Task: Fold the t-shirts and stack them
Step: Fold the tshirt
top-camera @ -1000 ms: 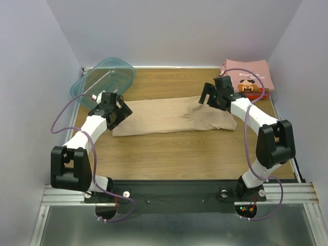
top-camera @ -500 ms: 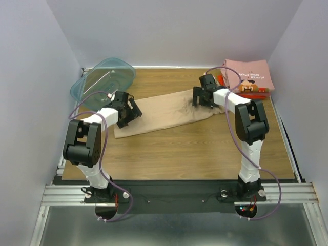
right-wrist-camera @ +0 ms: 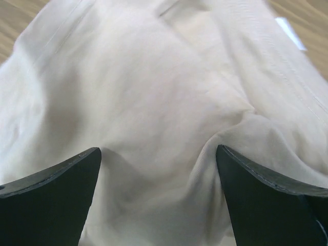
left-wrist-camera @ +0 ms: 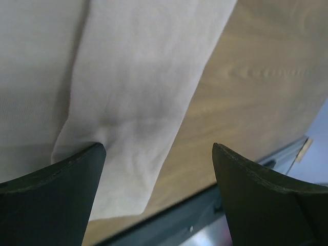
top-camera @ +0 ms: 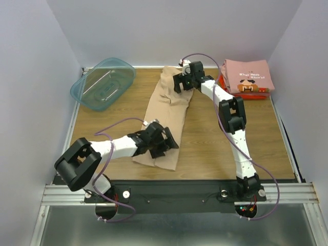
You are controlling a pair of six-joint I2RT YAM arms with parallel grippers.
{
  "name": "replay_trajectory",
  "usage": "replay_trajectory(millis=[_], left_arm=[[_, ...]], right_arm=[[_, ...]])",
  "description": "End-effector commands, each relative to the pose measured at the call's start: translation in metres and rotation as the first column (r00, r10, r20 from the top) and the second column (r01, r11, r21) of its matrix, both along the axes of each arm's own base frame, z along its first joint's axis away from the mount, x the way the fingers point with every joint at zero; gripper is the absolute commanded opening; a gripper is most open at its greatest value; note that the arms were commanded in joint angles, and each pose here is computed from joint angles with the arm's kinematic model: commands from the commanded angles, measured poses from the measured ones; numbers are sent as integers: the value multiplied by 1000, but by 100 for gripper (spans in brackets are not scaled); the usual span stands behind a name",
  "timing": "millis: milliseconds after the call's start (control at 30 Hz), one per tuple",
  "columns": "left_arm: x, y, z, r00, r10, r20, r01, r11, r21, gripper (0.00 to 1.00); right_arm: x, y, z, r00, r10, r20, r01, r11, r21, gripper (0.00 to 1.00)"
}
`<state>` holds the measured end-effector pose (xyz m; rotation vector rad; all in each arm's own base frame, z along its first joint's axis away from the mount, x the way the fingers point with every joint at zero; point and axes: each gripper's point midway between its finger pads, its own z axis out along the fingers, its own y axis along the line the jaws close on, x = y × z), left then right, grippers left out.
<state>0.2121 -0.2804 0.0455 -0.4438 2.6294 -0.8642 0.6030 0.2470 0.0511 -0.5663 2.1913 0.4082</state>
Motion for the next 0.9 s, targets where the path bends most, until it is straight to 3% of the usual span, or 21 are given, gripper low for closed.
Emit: replay_trajectory(millis=[0,333,433,467,567,600,700,767,833,867], left_arm=[[-45,-25,-5,988,14,-157,-14,1000,3,99],[-35,-101,44,988,-153,-10,153,988,-11,99],[-27,-98,71,990,-127,63,127,992,8,99],[-23,-94,86,990,-104,99,105,994,-4,99],[-13,-67,100,987,-28,156,17,997,70,99],[-11,-43,103,984,16,177,-41,989,140,99],[-11,5,105,974,109,197,-152,964,219,99],[-12,49,82,967,179,182,-228,926,301,99],[-16,74,77,962,212,170,-255,922,292,99],[-16,100,57,959,243,145,-279,897,342,99]], right_arm=[[2,56,19,977,202,69,-211,965,157,100],[38,58,76,969,78,233,-130,967,219,100],[32,62,122,960,77,270,-153,950,273,100],[26,62,158,950,66,304,-161,941,297,100],[13,54,195,951,19,308,-127,934,334,100],[-1,49,236,941,-7,338,-123,923,363,100],[-21,21,231,960,-159,232,58,919,390,100],[-65,-9,214,958,-255,132,189,906,378,100],[-108,-18,187,951,-307,-20,288,864,412,100],[-154,-20,170,947,-305,-102,319,855,410,100]])
